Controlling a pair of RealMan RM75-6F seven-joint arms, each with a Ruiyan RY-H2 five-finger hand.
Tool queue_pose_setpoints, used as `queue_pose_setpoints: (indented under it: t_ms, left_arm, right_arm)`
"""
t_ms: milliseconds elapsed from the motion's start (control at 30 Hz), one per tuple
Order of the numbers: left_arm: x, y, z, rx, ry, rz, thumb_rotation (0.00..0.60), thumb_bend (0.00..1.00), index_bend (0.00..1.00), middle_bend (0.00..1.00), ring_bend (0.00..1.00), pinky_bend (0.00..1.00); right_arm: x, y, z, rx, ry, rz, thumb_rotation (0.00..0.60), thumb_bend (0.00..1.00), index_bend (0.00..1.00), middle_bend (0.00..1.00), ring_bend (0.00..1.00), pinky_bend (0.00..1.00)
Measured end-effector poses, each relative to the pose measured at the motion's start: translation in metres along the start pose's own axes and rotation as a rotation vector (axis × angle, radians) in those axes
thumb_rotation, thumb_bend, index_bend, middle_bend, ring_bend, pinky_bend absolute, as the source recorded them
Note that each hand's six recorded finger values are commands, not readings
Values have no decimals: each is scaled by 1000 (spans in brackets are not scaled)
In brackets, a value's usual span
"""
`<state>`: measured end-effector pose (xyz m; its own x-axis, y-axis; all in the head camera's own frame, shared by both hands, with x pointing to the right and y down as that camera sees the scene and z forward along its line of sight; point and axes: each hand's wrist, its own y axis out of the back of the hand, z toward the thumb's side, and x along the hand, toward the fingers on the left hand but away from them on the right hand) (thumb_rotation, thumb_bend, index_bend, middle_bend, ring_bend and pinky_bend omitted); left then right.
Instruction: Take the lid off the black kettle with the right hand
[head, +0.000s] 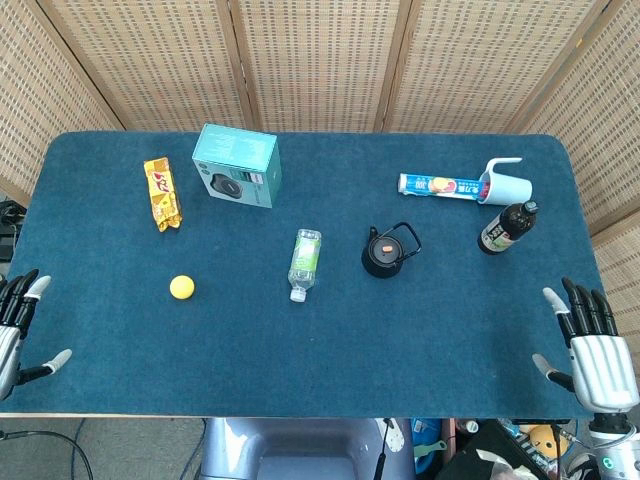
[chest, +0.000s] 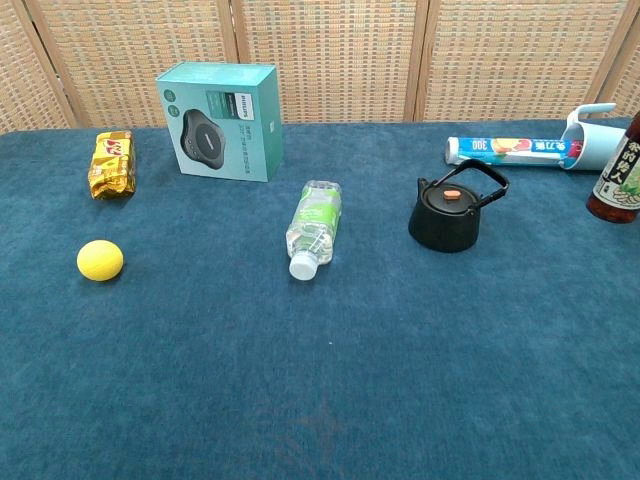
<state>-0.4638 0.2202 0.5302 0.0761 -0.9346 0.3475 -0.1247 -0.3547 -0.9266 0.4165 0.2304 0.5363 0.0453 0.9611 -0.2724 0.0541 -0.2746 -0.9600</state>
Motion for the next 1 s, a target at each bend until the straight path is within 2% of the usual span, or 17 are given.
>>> queue_pose_setpoints:
  t_ms: [467,567,667,767,900,1000]
  left_arm:
    - [2,1,-1,-9,-1,11,600,153,0,0,0,0]
    - [3,1,-2,-9,4,11,600,152,0,0,0,0]
    - [5,-2,-3,-5,6,4,600,152,0,0,0,0]
    - [8,-3,-5,-3,14,2,600,152,0,0,0,0]
    - [11,-4,-9,-7,35,-2,600,153,0,0,0,0]
    - [14,-7,-12,-5,52,-13,600,153,0,0,0,0]
  right_arm:
    - [-3,-8,8,10,23,5,600,0,0,0,0,0]
    - [-12,-10,14,5,50,-1,600,3,0,0,0,0]
    - [-31,-10,27,0,103,3,600,77,16,0,0,0]
    - [-59,-10,45,-7,170,20,600,217,177,0,0,0]
    - [-100,-8,78,-49,264,49,600,319,319,0,0,0]
    - [-126,-12,95,-73,291,95,600,393,420,0,0,0]
